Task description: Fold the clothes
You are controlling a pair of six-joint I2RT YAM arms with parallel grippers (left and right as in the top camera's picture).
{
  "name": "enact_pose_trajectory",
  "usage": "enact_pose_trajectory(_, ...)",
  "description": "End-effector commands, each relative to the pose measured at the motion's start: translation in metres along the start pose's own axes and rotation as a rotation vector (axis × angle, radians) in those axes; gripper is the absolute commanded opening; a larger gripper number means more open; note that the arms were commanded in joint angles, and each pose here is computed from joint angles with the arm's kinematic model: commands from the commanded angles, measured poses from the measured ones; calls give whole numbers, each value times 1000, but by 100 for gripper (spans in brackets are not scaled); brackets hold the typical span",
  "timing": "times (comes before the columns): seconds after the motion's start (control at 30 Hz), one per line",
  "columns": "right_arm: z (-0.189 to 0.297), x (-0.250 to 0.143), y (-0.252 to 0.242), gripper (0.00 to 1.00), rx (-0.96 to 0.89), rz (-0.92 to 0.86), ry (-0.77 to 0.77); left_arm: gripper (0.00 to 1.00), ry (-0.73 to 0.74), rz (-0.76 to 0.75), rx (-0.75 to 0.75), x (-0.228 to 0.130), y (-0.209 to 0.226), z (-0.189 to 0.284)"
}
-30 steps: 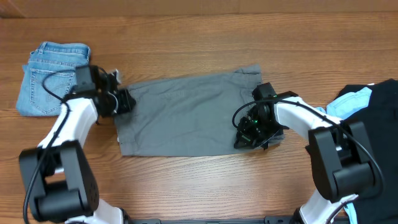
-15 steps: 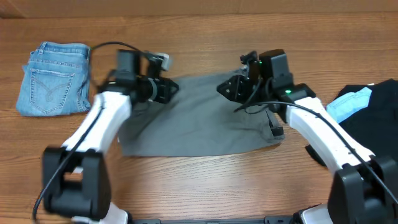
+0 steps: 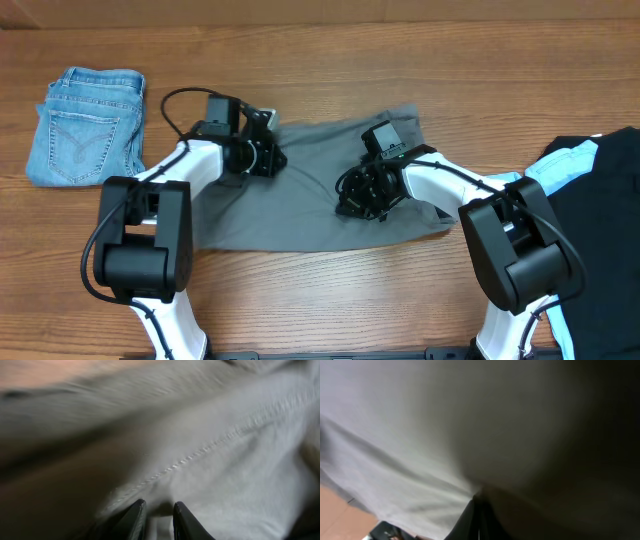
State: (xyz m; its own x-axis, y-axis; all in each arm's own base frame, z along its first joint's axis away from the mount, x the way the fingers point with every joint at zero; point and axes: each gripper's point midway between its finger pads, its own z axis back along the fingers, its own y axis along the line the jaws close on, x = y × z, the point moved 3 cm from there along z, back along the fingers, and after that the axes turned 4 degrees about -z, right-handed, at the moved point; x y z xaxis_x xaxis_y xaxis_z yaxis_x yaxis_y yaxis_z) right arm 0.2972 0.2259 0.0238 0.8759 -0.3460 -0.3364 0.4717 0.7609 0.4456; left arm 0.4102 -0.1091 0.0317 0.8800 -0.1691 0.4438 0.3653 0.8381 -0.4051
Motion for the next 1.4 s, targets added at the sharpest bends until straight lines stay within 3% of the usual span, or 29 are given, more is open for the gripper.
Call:
enact_pose_trajectory(0.0,-10,-9,-38,4,-146,-148,25,24,-52,89,112,14,49,16)
enact_pose_trajectory(0.2,-8,-19,-38,5,-136,-86,86,27,-119,174,91,56,77,78)
enact_pose_trajectory(0.33,4,-21,-10,14,-2,193,83,33,-103,128,0,71,57,118)
enact_pose_trajectory(0.5,46,-15,23,23,74,498,-103,35,-51,38,-13,72,19,161)
enact_pose_trajectory(0.67,114,-4,26,26,63,492,-339,45,-76,17,-9,68,-14,202)
enact_pose_trajectory(0.83,178,19,-27,36,26,205,-459,47,-89,-11,-4,55,-50,239)
enact_pose_trajectory(1.03,174,42,-75,40,-62,178,-422,46,41,-4,-46,27,-71,223)
enact_pose_trajectory(1.13,160,53,-98,47,-182,151,-412,48,119,-5,-57,7,-74,193)
enact_pose_trajectory(1.37,132,60,-128,47,-308,84,-320,52,229,61,-86,-49,-66,122)
